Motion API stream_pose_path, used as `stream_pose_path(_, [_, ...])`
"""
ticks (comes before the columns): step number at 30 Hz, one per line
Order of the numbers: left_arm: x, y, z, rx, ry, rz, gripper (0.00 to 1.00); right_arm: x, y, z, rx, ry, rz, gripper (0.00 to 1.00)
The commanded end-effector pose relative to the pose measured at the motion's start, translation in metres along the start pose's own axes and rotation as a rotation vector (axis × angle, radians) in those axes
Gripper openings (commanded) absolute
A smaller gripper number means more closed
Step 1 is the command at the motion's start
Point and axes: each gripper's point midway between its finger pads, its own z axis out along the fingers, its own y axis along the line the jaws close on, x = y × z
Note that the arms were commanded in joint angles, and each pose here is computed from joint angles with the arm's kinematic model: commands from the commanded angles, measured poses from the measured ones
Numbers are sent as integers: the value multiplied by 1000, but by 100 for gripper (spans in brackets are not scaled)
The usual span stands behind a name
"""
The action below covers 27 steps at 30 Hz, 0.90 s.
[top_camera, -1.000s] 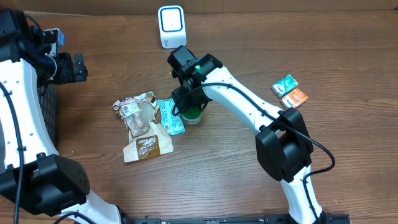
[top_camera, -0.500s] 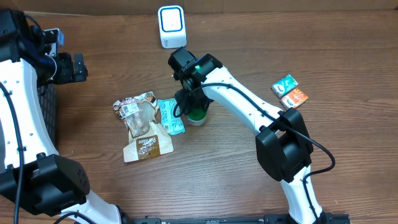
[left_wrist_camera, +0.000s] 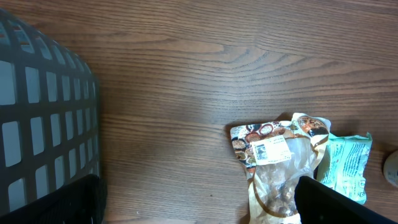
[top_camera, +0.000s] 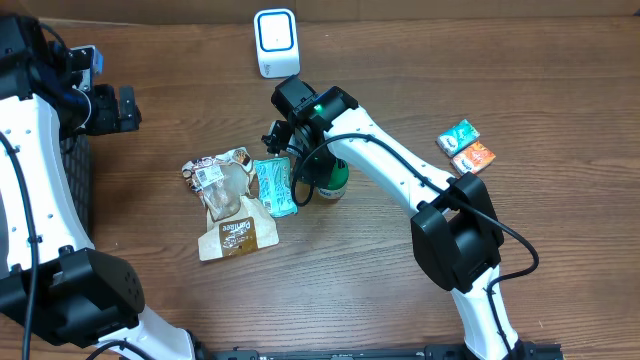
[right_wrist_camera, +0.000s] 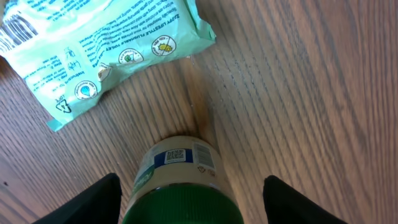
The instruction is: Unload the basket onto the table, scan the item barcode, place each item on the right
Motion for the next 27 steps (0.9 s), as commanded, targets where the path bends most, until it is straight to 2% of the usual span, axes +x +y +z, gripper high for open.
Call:
stream_pose_path(1, [-1,0,-1,0,-3,13,99,-12,-16,-21,59,-48,187,73])
stream_pose_path(3, [-1,0,-1,0,-3,13,100,-9,-24,-39,95,-42,386,77])
stream_pose_path(5, [-1,0,-1,0,-3,13,100,-6,-23,-49,90,-33,501,77])
stream_pose_path(6, [-1,0,-1,0,-3,13,99,-4,-21,-51,86,-26,568,80])
stream_pose_path(10, [-1,0,-1,0,-3,13,99,10,-20,-43,78,18,837,88])
stream_pose_path(13, [-1,0,-1,0,-3,13,100,23,-17,-29,65,68,957,90])
stream_pose_path(21, [-1,0,-1,0,-3,13,99,30,3,-4,-63,111,988,89])
stream_pose_path(25, [-1,0,-1,0,-3,13,100,34,5,4,-64,125,987,80])
stream_pose_path(27, [-1,0,-1,0,-3,13,99,36,7,6,-65,133,987,71])
